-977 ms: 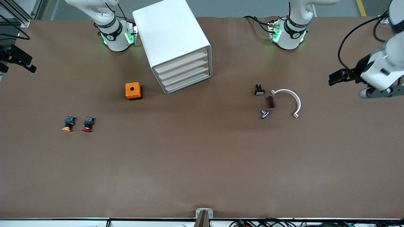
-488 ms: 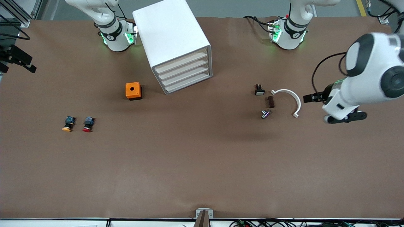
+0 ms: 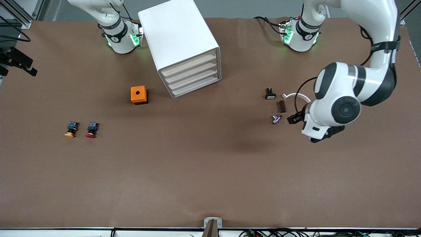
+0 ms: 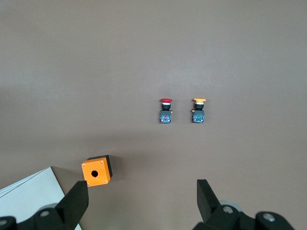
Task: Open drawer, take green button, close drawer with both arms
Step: 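Move the left gripper toward the white drawer cabinet, then hook the left gripper onto the front of a cabinet drawer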
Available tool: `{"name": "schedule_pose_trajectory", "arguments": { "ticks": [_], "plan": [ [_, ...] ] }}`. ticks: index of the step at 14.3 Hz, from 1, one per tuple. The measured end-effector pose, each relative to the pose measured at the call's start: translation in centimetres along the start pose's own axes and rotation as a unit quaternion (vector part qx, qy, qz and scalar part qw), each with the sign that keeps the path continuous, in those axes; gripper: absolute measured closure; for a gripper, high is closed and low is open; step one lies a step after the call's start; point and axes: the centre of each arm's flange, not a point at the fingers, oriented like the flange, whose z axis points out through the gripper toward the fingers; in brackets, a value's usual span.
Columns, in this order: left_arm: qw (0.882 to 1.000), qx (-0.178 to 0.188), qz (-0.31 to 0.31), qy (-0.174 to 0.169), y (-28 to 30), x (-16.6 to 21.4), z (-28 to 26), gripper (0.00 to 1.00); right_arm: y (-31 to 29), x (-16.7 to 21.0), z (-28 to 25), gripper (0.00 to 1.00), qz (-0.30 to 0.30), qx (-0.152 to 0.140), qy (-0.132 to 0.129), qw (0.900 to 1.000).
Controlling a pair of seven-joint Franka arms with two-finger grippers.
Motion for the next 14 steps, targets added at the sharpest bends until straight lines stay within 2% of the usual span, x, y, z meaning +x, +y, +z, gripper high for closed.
{"name": "schedule_pose_trajectory", "arguments": {
  "ticks": [3, 6, 7, 10, 14],
  "plan": [
    [0.996, -0.013, -0.083, -0.038, 3.5, -0.8, 2.0, 0.0, 0.1, 0.0, 0.0, 0.0, 0.0, 0.0, 0.001, 1.0],
    [0.981, -0.008, -0.175, -0.082, 7.2, -1.8, 5.1, 0.0, 0.1, 0.1, -0.1, 0.0, 0.001, 0.0, 0.004, 1.0],
    [0.972, -0.011, -0.209, -0.105, 8.5, -2.3, 5.9, 0.0, 0.1, 0.1, -0.1, 0.0, 0.001, 0.0, 0.004, 1.0],
    [0.935, -0.02, -0.302, -0.187, 11.7, -3.1, 7.7, 0.0, 0.1, 0.1, -0.1, 0.0, 0.001, 0.0, 0.005, 1.0],
    [0.887, 0.007, -0.379, -0.263, 15.1, -5.6, 10.4, 0.0, 0.2, 0.1, 0.0, 0.0, 0.001, -0.001, 0.004, 1.0]
  ]
}}
